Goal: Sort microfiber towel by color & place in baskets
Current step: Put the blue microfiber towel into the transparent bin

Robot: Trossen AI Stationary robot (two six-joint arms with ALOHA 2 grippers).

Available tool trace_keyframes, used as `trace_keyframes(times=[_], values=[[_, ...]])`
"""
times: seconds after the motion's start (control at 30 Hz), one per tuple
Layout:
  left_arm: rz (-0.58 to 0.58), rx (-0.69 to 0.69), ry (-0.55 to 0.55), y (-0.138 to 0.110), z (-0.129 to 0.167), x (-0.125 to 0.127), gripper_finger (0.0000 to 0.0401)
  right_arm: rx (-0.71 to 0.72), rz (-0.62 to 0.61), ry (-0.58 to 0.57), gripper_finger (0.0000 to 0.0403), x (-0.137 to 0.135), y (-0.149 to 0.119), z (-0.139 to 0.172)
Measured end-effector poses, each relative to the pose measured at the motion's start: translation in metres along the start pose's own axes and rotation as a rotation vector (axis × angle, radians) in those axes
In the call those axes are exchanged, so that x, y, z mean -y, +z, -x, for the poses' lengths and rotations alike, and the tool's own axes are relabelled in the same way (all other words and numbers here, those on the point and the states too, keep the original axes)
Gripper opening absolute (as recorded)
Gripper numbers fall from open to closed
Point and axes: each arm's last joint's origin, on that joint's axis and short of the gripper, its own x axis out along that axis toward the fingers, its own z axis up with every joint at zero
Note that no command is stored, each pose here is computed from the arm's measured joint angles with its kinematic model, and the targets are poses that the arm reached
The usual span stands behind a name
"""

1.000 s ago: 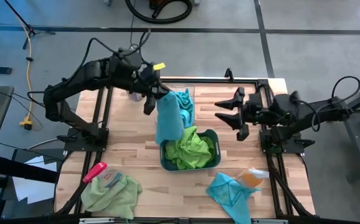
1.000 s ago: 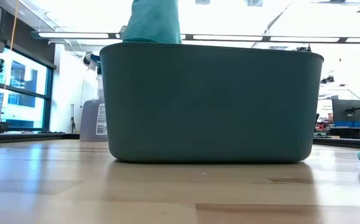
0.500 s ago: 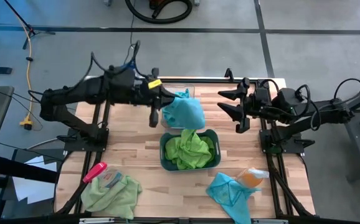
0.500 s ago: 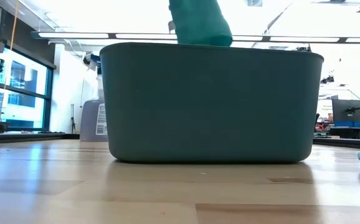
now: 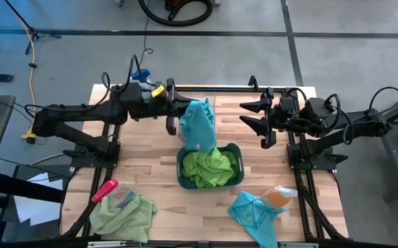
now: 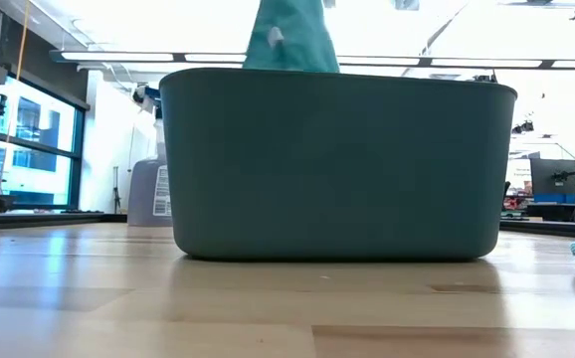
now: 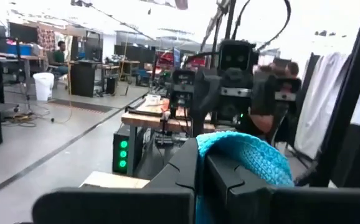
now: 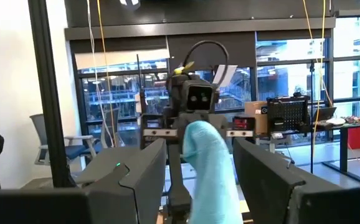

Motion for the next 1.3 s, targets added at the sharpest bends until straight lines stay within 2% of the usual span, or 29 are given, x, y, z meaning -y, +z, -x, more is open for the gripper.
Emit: trace_keyframes(times=[0.1, 0.23, 0.4, 0.67, 0.83, 1.0, 1.1, 1.3], values=[[0.004, 0.016, -0.013, 0.001, -0.001, -0.005, 0.0, -0.008, -0.001, 0.0, 0.0185, 0.0, -0.001, 0.0], [-0.053, 0.046, 0.019, 0.01, -0.001, -0.014, 0.0, -0.027, 0.003, 0.0, 0.0185, 0.0, -0.003, 0.0], [-0.142, 0.098, 0.055, 0.036, 0.003, -0.029, 0.0, -0.037, 0.006, 0.0, 0.0185, 0.0, -0.004, 0.0], [-0.17, 0.064, 0.068, 0.046, 0.006, -0.064, 0.0, -0.06, 0.011, 0.0, 0.0185, 0.0, -0.006, 0.0], [-0.165, 0.011, 0.088, 0.03, -0.009, -0.082, 0.0, -0.076, 0.014, -0.001, 0.0185, 0.0, -0.008, 0.0], [-0.143, -0.097, 0.115, 0.002, -0.027, -0.098, 0.0, -0.077, 0.003, -0.001, 0.0185, 0.0, -0.008, 0.0], [-0.127, -0.206, 0.126, -0.018, -0.035, -0.106, 0.0, -0.078, -0.027, -0.002, 0.0185, 0.0, -0.008, 0.0], [-0.087, -0.537, 0.148, -0.065, -0.038, -0.114, 0.0, -0.084, -0.034, -0.002, 0.0185, 0.0, -0.008, 0.0]])
